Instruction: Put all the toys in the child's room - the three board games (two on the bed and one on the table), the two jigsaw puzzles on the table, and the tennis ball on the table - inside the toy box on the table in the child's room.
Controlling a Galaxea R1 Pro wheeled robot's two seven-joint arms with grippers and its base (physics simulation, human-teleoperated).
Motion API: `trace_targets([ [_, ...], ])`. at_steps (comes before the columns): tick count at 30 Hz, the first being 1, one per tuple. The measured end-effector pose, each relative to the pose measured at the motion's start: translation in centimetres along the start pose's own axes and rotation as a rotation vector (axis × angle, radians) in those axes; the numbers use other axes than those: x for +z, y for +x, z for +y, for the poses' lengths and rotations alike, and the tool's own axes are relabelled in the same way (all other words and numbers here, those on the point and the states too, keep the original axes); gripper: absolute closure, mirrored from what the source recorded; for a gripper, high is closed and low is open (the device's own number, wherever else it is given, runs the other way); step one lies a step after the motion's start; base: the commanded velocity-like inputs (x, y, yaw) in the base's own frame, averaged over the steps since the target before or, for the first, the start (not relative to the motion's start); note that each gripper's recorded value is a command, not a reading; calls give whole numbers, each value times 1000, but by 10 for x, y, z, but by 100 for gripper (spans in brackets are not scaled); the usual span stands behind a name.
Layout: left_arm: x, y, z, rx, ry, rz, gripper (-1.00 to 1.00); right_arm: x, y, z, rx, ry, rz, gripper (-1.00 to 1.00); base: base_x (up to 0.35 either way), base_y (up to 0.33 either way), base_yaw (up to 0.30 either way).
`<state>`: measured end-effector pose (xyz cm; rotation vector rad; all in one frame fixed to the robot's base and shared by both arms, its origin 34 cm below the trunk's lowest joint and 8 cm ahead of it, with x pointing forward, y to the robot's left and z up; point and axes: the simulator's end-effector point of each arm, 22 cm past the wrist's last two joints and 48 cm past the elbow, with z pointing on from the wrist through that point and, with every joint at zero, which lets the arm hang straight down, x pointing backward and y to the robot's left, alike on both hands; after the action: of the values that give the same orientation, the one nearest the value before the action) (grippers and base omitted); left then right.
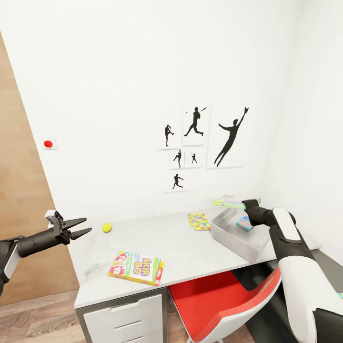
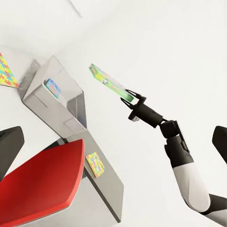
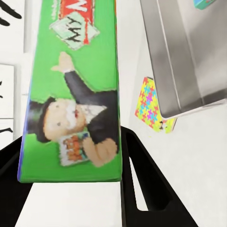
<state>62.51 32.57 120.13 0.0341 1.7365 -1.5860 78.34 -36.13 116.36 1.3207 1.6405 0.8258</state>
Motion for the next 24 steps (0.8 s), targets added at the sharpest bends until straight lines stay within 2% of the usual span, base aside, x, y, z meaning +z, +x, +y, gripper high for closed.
trace_targets([
  [9, 1, 0, 0, 0, 1, 1, -100, 1, 0, -1, 9, 1, -8, 100, 38, 0, 0],
  [12, 1, 0, 0, 0, 1, 1, -100, 2, -1, 0, 29, 0, -31, 100, 7, 0, 0],
  [14, 0, 0, 0, 0, 1, 0, -100, 4, -2, -6, 47, 14, -50, 100, 6, 0, 0],
  [19, 0, -1, -1, 4, 1, 0, -100, 13, 6, -29, 70, 62, -40, 100, 49, 10, 0],
  [24, 1, -2, -4, 17, 2, 2, -100, 15, 4, -31, 68, 58, -38, 100, 14, 6, 0],
])
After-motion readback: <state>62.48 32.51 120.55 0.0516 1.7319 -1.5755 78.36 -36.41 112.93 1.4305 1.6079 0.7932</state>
